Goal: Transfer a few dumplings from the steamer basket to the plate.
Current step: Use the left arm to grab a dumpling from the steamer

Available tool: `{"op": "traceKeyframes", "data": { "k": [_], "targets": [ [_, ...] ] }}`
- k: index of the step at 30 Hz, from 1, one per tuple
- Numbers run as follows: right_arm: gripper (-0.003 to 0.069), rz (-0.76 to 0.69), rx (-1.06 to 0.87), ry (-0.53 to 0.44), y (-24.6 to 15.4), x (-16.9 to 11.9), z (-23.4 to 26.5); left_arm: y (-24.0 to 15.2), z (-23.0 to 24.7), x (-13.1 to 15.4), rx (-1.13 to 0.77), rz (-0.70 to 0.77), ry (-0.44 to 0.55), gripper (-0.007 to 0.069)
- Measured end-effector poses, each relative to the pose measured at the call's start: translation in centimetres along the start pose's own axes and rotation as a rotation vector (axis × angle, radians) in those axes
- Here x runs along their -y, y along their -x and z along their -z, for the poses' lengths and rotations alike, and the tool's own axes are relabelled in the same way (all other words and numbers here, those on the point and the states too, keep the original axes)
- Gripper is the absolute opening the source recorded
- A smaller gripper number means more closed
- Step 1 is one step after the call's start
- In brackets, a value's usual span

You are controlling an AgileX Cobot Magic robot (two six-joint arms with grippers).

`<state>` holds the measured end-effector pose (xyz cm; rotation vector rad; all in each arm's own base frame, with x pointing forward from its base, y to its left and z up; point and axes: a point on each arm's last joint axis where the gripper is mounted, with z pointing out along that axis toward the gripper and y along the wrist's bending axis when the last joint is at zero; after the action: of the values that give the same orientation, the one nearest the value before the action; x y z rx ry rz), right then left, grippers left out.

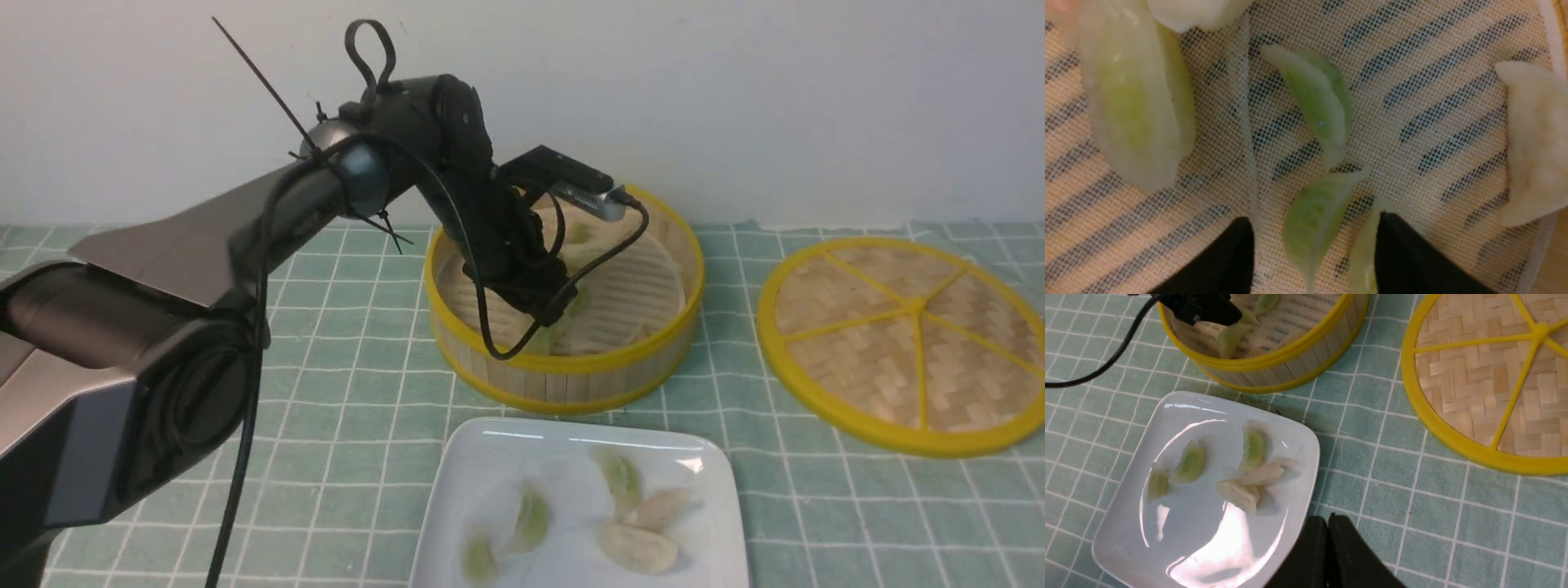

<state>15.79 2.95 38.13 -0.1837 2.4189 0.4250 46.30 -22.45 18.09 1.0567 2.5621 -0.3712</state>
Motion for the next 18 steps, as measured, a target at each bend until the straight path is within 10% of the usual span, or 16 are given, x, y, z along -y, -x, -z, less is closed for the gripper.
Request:
{"op": "traceKeyframes", "data": {
  "k": [5,11,18],
  "targets": [
    [-0.0013,0.0,-0.001,0.0,0.0,0.0,0.0,0.4,-0.3,0.5,0.005,-0.027,0.024,0.0411],
    [-0.0012,0.0,-0.007,0.001,-0.1,0.0,0.0,0.5,-0.4,1.3,-0.019,-0.016,0.016,0.0088],
    [-0.0012,-0.001,-0.011,0.002,-0.1,0.0,0.0,0.5,-0.2,1.3,-0.025,0.011,0.025,0.0013]
  ]
}}
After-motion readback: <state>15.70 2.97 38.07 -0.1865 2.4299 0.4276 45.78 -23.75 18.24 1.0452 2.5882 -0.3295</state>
